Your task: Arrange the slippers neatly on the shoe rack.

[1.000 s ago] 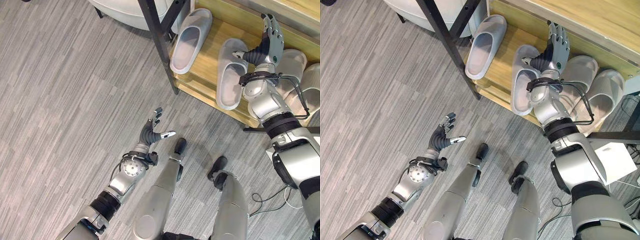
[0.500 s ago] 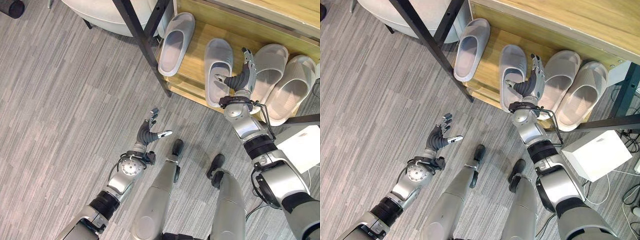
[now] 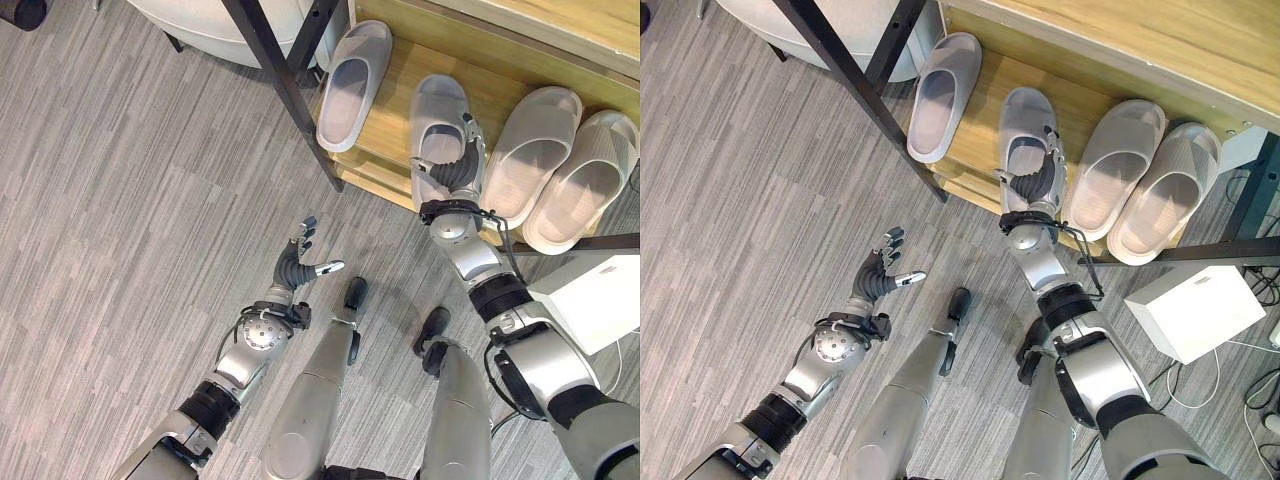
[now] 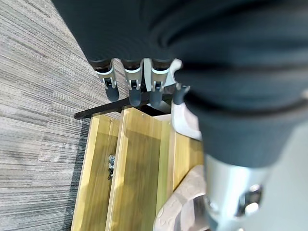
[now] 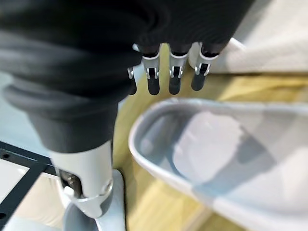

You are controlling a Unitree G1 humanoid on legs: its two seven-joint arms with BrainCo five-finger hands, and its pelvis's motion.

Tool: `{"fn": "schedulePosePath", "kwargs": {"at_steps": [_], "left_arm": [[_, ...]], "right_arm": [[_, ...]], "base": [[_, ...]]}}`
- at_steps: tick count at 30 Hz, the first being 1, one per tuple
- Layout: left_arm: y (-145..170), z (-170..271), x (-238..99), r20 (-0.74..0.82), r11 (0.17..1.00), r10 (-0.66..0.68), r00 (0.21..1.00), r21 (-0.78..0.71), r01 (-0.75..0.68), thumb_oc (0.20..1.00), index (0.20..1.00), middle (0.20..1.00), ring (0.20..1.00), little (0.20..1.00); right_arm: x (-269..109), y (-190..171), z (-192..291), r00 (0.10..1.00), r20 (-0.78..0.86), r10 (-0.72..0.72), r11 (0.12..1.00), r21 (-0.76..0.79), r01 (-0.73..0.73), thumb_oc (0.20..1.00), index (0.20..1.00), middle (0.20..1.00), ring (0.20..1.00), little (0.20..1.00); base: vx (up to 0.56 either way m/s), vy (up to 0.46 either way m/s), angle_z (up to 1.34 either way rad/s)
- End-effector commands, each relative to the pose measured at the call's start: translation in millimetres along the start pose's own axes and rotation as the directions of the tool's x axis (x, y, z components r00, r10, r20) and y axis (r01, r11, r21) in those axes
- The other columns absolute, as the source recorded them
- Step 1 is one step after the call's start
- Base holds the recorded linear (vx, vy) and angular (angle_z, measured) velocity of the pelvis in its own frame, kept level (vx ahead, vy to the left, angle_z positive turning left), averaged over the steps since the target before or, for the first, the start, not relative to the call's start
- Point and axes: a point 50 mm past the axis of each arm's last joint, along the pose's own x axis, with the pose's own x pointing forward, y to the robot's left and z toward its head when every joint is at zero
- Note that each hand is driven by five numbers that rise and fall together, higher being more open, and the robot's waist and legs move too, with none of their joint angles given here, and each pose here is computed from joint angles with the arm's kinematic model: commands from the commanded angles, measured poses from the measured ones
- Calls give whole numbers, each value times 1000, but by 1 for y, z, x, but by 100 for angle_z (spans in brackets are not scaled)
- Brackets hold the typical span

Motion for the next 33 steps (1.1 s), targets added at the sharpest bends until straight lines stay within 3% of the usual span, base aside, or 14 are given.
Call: {"fn": "schedulePosePath", "kwargs": {"at_steps": [1,5,7,8,11,12,13,15,16,18,24,33], "left_arm": [[-5,12,3,69,1000,-3,998,-12,4,1000,1000,1000,1000,1000],[-5,11,3,63,1000,-9,998,-1,9,1000,1000,1000,1000,1000],[-6,9,4,53,1000,-18,998,8,18,1000,1000,1000,1000,1000],[-6,10,4,53,1000,-18,998,8,17,1000,1000,1000,1000,1000],[-7,9,5,45,999,-35,998,26,34,1000,1000,1000,1000,1000],[-9,9,6,41,998,-49,998,27,48,1000,1000,1000,1000,1000],[-9,9,6,41,998,-49,998,27,48,1000,1000,1000,1000,1000],[-11,8,6,38,997,-70,997,31,69,1000,1000,1000,1000,1000],[-11,8,6,39,997,-71,997,31,70,1000,1000,1000,1000,1000],[-13,7,5,31,996,-86,996,25,85,1000,1000,1000,1000,1000],[-16,4,2,16,994,-109,994,15,109,1000,1000,1000,1000,1000],[-20,6,1,24,990,-139,990,15,138,1000,1000,1000,1000,1000]], "right_arm": [[11,-4,22,999,37,-17,989,145,12,1000,1000,1000,1000,1000],[12,1,19,999,-31,6,973,230,2,1000,1000,1000,1000,1000],[10,12,18,987,-148,56,904,427,13,1000,1000,1000,1000,1000],[10,12,18,987,-148,56,904,428,13,1000,1000,1000,1000,1000],[9,22,23,970,-210,122,808,588,25,1000,1000,1000,1000,1000],[8,27,28,959,-233,163,721,691,45,1000,1000,1000,1000,1000],[8,27,28,959,-233,163,721,691,45,1000,1000,1000,1000,1000],[15,27,43,953,-229,196,596,800,70,1000,1000,1000,1000,1000],[15,27,43,954,-229,196,594,801,70,1000,1000,1000,1000,1000],[25,19,54,956,-219,194,501,860,95,1000,1000,1000,1000,1000],[47,-10,76,977,-181,109,414,902,121,1000,1000,1000,1000,1000],[67,-46,80,984,-180,15,394,905,159,1000,1000,1000,1000,1000]], "base": [[0,0,0],[0,0,0],[0,0,0],[0,0,0],[0,0,0],[0,0,0],[0,0,0],[0,0,0],[28,-13,3],[21,-6,6],[20,-8,10],[18,-6,5]]}}
